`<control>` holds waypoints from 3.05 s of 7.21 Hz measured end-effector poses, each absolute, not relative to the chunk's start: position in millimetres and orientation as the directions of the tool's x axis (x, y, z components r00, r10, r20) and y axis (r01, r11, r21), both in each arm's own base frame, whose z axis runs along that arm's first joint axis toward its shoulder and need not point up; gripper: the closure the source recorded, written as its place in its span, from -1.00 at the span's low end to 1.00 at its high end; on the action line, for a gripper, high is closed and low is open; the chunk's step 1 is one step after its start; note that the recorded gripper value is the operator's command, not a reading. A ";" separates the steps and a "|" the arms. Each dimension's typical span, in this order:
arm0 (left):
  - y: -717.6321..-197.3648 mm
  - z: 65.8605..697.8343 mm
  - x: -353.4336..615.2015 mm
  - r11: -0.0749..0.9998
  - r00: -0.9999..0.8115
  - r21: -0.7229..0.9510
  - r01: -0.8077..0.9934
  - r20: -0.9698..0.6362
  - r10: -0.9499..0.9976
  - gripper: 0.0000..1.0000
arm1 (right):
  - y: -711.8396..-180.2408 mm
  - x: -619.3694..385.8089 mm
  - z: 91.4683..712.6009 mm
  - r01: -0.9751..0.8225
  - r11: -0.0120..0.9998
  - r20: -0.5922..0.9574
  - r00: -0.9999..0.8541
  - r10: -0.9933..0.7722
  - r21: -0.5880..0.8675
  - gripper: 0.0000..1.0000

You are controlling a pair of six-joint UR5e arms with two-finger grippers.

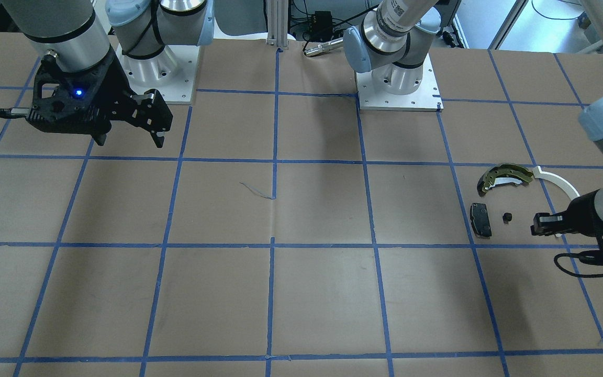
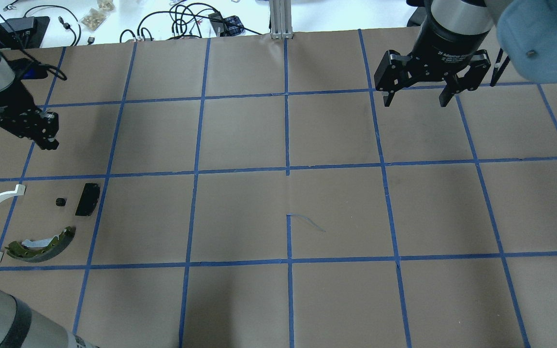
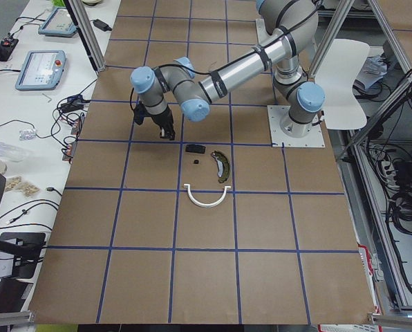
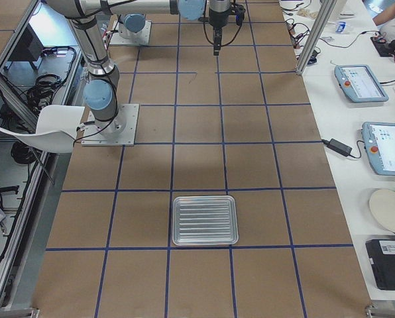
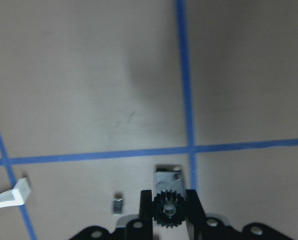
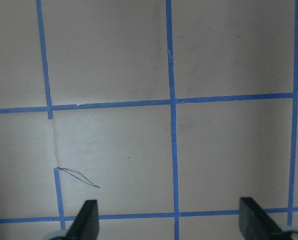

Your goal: Place bearing gear from tray to pile

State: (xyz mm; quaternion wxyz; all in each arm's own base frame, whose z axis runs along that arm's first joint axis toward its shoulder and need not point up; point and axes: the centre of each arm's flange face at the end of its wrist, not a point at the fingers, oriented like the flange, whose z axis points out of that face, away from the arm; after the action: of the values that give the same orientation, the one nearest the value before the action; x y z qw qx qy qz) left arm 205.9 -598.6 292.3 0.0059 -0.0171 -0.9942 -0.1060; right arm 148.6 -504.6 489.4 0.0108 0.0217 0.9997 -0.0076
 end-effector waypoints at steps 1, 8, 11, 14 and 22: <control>-585.3 281.6 232.5 0.974 -0.999 0.224 0.037 0.035 0.030 1.00 | -504.2 148.3 489.3 0.044 0.999 -0.021 -0.999 0.043 -0.014 -1.00; -545.5 206.0 234.1 0.975 -0.997 0.211 0.074 0.039 0.068 1.00 | -499.1 156.5 493.0 0.028 0.999 -0.023 -0.999 0.028 -0.021 -1.00; -531.2 201.5 243.3 0.973 -0.997 0.222 0.067 0.053 0.057 1.00 | -499.6 156.1 491.5 0.027 0.999 -0.012 -1.000 0.027 -0.019 -1.00; -526.4 193.6 241.4 0.970 -0.996 0.231 0.073 0.065 0.059 0.46 | -499.9 155.9 490.9 0.025 1.000 -0.009 -1.000 0.025 -0.019 -1.00; -524.9 194.7 241.5 0.968 -0.996 0.241 0.073 0.066 0.059 -0.32 | -501.9 155.9 486.9 0.029 1.000 -0.007 -1.000 0.029 -0.011 -1.00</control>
State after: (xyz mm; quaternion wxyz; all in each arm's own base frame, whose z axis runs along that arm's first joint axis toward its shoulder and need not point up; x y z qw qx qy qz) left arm 241.5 -524.9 194.7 0.0290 -0.0331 -0.9915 -0.1223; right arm 155.9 -501.9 486.9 0.0034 0.0146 0.9999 -0.0055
